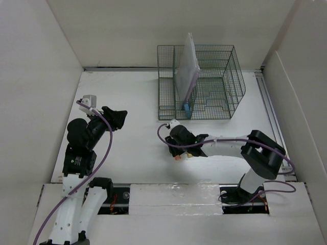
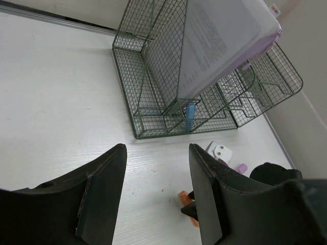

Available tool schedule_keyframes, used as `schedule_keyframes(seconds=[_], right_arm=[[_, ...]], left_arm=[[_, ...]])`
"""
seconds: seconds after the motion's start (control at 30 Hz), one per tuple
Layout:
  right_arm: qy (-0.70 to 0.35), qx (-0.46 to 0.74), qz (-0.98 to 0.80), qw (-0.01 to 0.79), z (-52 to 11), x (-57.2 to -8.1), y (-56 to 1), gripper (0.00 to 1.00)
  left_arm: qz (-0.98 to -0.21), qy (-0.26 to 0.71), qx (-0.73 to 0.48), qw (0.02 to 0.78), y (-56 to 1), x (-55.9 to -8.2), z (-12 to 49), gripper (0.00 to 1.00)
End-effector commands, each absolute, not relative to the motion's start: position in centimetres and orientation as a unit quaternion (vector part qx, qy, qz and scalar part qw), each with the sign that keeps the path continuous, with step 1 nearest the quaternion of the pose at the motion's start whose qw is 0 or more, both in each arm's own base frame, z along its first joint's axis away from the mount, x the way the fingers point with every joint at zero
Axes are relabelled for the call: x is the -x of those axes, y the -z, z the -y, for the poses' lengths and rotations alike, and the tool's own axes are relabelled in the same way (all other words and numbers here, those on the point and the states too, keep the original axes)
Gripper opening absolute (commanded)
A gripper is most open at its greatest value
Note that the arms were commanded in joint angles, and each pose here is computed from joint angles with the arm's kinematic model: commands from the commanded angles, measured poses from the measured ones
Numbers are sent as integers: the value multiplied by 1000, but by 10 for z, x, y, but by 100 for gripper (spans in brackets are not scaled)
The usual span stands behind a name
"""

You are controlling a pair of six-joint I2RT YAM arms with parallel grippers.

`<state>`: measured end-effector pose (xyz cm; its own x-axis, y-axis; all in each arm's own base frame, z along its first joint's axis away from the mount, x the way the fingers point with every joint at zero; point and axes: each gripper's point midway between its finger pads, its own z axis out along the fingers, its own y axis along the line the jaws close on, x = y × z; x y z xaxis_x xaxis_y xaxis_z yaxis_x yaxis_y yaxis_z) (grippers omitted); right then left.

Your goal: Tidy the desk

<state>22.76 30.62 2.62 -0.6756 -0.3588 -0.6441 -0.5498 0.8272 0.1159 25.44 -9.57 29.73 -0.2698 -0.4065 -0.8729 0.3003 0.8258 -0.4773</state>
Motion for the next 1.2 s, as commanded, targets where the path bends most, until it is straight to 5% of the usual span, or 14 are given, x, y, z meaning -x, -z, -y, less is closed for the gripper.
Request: schedule_keyframes(seconds=[0.0, 0.17, 0.27, 0.77, 1.17], right_arm=[[-166, 262, -895, 322, -325, -227, -36, 51], [-157, 257, -898, 322, -323, -229, -32, 21], [-163, 247, -895, 334, -326, -233, -40, 14], [-175, 64, -719, 669, -322, -371, -259, 14], [-94, -25, -658, 747, -272, -462, -260, 13]], left_arm=[[-726, 297, 24, 620, -309, -256, 97, 48], [-726, 296, 24, 620, -308, -256, 97, 48], [-725, 297, 23, 621, -309, -255, 97, 48], [-726, 300, 22, 619, -308, -255, 98, 48], [-727, 298, 22, 618, -307, -255, 98, 48]])
